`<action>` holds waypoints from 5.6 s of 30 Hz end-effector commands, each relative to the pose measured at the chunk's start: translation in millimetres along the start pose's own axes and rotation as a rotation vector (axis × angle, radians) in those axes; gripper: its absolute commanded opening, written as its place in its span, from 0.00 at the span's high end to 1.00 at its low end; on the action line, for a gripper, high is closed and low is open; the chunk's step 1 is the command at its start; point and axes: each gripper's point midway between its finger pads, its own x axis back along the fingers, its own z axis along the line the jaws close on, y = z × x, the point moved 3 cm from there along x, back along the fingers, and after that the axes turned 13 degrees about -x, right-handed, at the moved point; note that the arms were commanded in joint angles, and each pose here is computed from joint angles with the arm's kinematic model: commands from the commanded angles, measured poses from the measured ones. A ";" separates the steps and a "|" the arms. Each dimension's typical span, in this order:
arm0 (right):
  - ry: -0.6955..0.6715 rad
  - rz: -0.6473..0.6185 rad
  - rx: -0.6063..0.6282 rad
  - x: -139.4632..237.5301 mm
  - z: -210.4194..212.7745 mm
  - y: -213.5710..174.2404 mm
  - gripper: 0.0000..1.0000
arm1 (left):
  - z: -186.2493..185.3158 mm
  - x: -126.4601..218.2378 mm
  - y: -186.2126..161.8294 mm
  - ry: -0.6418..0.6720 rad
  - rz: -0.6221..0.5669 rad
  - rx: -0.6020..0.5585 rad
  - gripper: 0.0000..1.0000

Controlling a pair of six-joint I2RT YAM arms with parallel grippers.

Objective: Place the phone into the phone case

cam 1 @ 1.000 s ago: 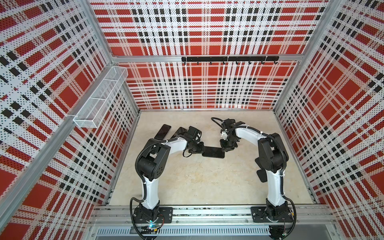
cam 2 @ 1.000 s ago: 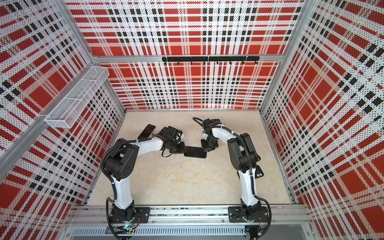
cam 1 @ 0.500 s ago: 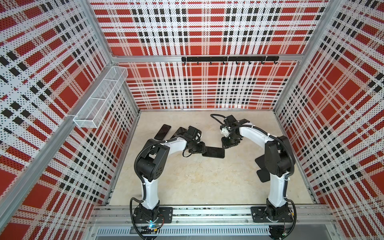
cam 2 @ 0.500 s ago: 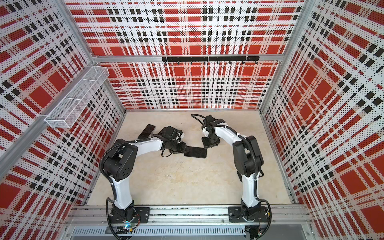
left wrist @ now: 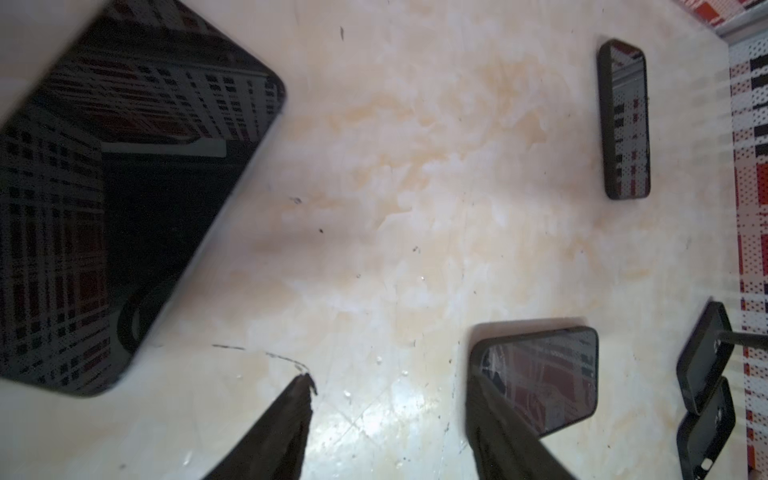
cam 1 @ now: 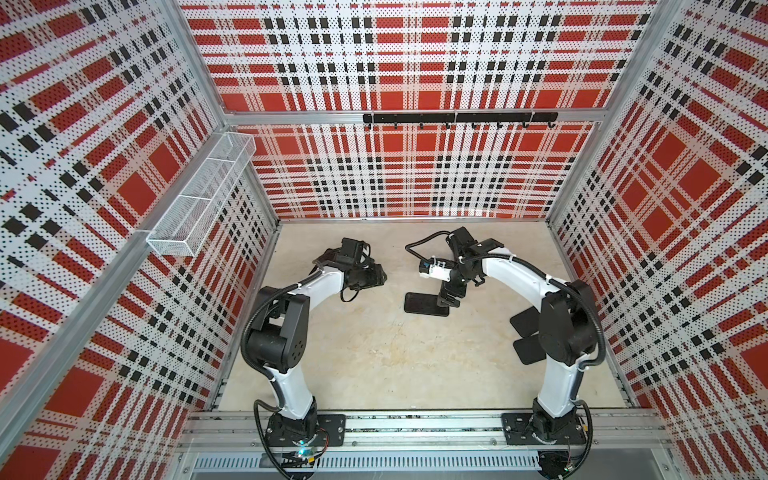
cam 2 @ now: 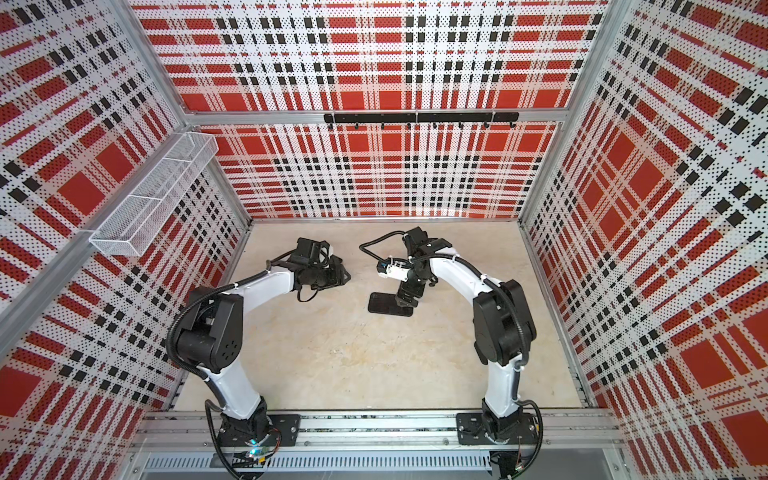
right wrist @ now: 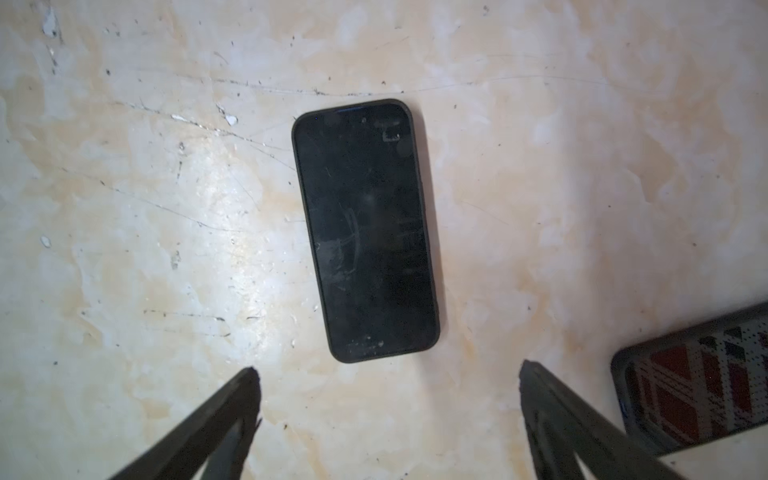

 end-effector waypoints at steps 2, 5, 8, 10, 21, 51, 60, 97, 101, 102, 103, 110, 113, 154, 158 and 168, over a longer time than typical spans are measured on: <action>0.060 0.132 0.152 -28.9 7.9 -11.4 0.00 | 4.1 13.0 4.9 0.041 -0.028 -0.039 0.37; 0.071 0.162 0.156 -43.6 9.1 -8.5 0.00 | 4.8 14.0 5.3 0.036 -0.028 -0.036 0.37; 0.077 0.188 0.150 -55.8 9.4 -7.3 0.00 | 4.1 14.5 5.4 0.029 -0.028 -0.036 0.38; 0.078 0.195 0.143 -61.4 9.5 -6.6 0.00 | 4.4 15.3 6.3 0.027 -0.031 -0.036 0.38; 0.056 0.276 0.098 -88.7 7.5 -17.4 0.02 | 4.0 16.4 7.5 0.014 -0.035 -0.028 0.38; -0.393 -0.123 -0.840 10.9 -48.5 32.3 0.53 | 15.4 27.9 16.2 0.024 -0.069 -0.005 0.38; -0.443 -0.307 -1.142 -5.6 -101.6 47.3 0.60 | 15.6 30.4 17.4 0.028 -0.076 -0.004 0.39; -0.554 -0.208 -1.214 -97.5 -165.0 17.4 0.08 | 13.2 33.4 19.1 0.020 -0.089 -0.004 0.39; -0.556 -0.202 -1.216 -98.5 -165.0 16.7 0.01 | 13.7 32.1 18.2 0.022 -0.085 -0.005 0.39; -0.554 -0.208 -1.212 -96.5 -164.5 18.2 0.00 | 13.7 32.5 18.7 0.022 -0.087 -0.005 0.39; -0.550 -0.222 -1.212 -92.6 -164.9 20.9 0.00 | 14.1 32.3 18.6 0.024 -0.087 -0.004 0.39; -0.518 -0.312 -1.161 -54.4 -162.1 49.0 0.00 | 14.6 31.3 17.5 0.024 -0.083 -0.005 0.39; -0.585 -0.360 -1.114 -21.9 -157.4 59.1 0.00 | 15.4 32.1 18.1 0.033 -0.087 -0.017 0.39; -0.653 -0.002 -1.762 31.8 -90.5 -270.8 0.51 | -26.5 35.1 16.2 -0.036 -0.100 -0.099 0.39; -0.646 -0.003 -1.765 28.1 -90.4 -273.7 0.54 | -25.8 34.3 15.8 -0.036 -0.098 -0.096 0.39; -0.636 0.001 -1.786 15.3 -83.7 -281.9 0.76 | -34.2 44.9 21.9 -0.055 -0.129 -0.110 0.39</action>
